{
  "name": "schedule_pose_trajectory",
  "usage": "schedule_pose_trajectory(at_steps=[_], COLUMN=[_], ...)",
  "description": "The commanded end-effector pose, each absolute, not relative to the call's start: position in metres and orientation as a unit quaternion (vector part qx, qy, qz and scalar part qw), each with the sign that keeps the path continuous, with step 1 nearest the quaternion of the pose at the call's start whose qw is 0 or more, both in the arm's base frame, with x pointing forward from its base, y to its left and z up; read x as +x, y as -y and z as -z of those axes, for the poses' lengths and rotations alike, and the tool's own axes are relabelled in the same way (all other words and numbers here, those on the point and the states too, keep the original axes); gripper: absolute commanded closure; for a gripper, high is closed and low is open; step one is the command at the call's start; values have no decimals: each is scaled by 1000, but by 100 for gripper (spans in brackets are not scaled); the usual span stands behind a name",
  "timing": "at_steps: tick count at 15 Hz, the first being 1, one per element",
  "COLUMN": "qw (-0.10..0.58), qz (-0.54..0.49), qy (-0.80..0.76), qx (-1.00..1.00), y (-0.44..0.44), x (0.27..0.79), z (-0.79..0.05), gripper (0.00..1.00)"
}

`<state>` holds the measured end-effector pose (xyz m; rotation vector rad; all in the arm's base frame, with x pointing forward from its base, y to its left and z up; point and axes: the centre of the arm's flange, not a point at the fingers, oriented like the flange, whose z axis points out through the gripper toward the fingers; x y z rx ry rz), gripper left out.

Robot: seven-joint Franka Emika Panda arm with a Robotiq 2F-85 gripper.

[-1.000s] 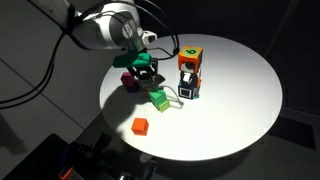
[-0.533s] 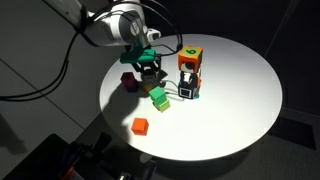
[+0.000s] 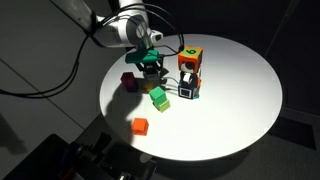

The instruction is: Remove the grey block from on top of the orange block and put it on the table

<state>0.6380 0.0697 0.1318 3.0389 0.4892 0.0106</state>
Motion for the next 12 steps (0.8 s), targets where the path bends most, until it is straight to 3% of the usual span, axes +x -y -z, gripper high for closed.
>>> schedule_pose_trajectory(at_steps=[1, 12], qw=[28, 24], qz=[3, 30], qy=[-164, -157], qx=[986, 987], y=[-72, -75], x=[658, 683], z=[-127, -114], gripper=[70, 70])
